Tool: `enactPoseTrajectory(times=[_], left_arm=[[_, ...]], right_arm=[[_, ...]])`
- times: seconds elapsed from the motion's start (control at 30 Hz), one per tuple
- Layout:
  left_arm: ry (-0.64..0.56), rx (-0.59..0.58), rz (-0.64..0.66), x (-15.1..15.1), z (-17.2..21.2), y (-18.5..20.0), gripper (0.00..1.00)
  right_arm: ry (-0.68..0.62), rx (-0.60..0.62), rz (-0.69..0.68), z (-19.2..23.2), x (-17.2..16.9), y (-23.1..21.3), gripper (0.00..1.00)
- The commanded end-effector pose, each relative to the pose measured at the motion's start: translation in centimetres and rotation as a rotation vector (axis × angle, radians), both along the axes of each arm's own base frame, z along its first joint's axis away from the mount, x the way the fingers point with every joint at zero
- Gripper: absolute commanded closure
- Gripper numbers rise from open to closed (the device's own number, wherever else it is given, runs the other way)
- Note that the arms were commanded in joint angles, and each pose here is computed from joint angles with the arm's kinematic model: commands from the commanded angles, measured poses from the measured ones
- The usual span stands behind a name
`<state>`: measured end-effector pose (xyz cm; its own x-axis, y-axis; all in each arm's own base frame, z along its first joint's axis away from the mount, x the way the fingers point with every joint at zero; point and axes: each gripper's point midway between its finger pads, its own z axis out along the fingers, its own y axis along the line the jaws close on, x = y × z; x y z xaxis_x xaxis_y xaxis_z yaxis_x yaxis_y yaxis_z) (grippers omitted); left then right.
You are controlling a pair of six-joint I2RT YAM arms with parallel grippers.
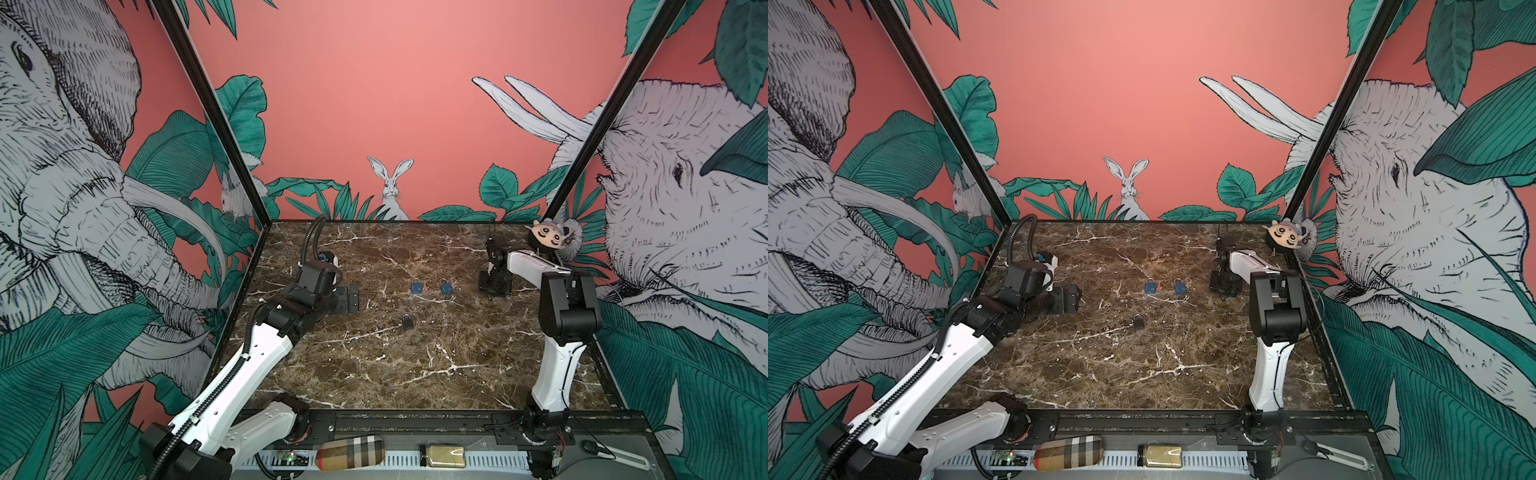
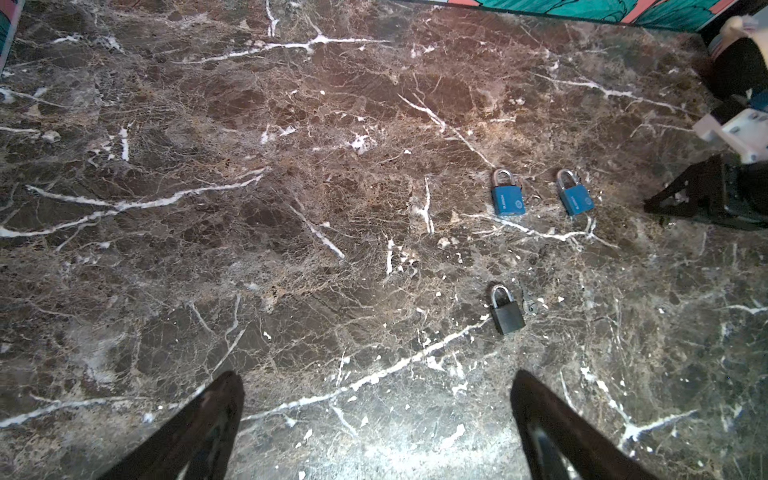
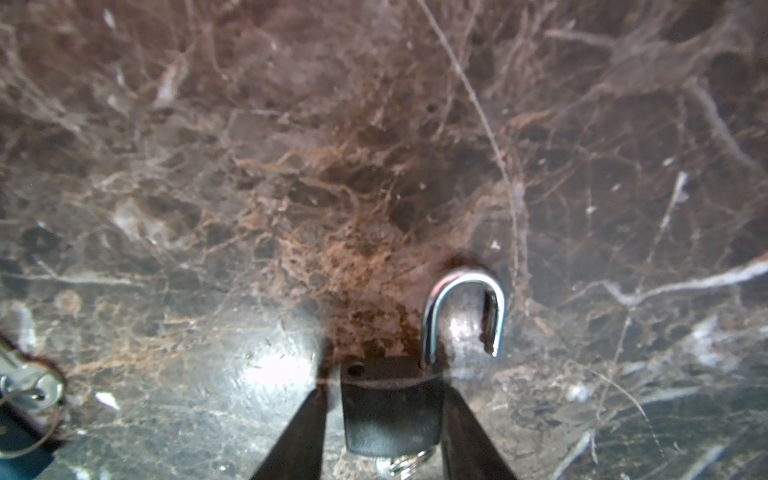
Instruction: Lock with the key
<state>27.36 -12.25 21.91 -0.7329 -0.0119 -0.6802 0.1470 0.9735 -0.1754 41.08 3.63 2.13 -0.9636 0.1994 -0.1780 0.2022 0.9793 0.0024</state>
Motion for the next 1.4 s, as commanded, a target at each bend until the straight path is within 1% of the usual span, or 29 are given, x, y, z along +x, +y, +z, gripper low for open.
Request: enactPoseTrajectory(times=[0.0,0.1,0.17,0.3,0.4,0.47,0.5,0.53,0.63,0.73,0.77,0.8,0.9,0.97,1.07,1.17,1.27,1.37], left_arm=[[-0.003,0.022,-0.034,0.0,0.9,-0.1,0.01],[0.020,0.026,-0.051,-0.1,0.9,-0.3,0.01],[0.021,0.002,-0.092,-0.2,0.9,-1.1,0.01],[0.010,-0.041,-0.110,-0.3,1.7,-1.8,0.01],[-0.009,-0.049,-0.116,-0.5,2.2,-1.8,0.01],[-0.006,-0.047,-0.127,-0.6,2.3,-1.9,0.01],[-0.001,-0.049,-0.141,-0.6,2.2,-2.1,0.01],[0.000,-0.057,-0.158,-0.7,2.3,-2.4,0.01],[0.037,-0.081,-0.197,-0.9,2.0,-3.3,0.01],[0.074,-0.113,-0.223,-1.0,1.8,-4.2,0.01],[0.080,-0.126,-0.232,-1.0,1.9,-4.5,0.01],[0.085,-0.138,-0.244,-1.1,1.9,-4.8,0.01],[0.100,-0.180,-0.274,-1.2,2.1,-5.8,0.01],[0.110,-0.216,-0.293,-1.2,2.1,-6.5,0.01],[0.141,-0.269,-0.314,-1.0,1.9,-7.7,0.05],[0.180,-0.317,-0.339,-1.0,1.2,-8.8,0.09],[0.205,-0.383,-0.367,-0.9,0.4,-10.1,0.10],[0.232,-0.419,-0.378,-0.6,-0.4,-11.1,0.12]], right_arm=[[0.065,-0.020,0.002,-1.8,-1.3,-0.6,0.63],[0.062,-0.011,0.007,-1.7,-1.4,-0.4,0.73],[0.055,-0.002,0.014,-1.5,-1.5,-0.3,0.77],[0.016,0.033,0.052,-0.5,-1.3,0.4,0.86],[-0.049,0.093,0.111,0.9,-0.8,1.6,0.89],[-0.099,0.123,0.150,2.8,-0.7,2.3,0.92],[-0.125,0.136,0.176,3.8,-0.6,2.8,0.92],[-0.126,0.143,0.200,4.1,-1.4,3.2,0.92],[-0.187,0.154,0.299,6.8,-2.4,5.0,0.92],[-0.239,0.167,0.409,9.5,-4.2,7.4,0.92],[-0.239,0.174,0.446,9.6,-4.9,8.3,0.91],[-0.284,0.191,0.480,11.3,-5.6,9.3,0.91],[-0.325,0.241,0.557,13.1,-7.7,11.8,0.91],[-0.348,0.268,0.597,14.1,-9.1,13.2,0.91],[-0.380,0.304,0.649,15.3,-11.4,15.1,0.92],[-0.388,0.324,0.683,15.8,-13.4,16.4,0.91],[-0.390,0.358,0.724,16.1,-15.5,17.9,0.91],[-0.396,0.361,0.770,16.2,-17.3,19.0,0.91]])
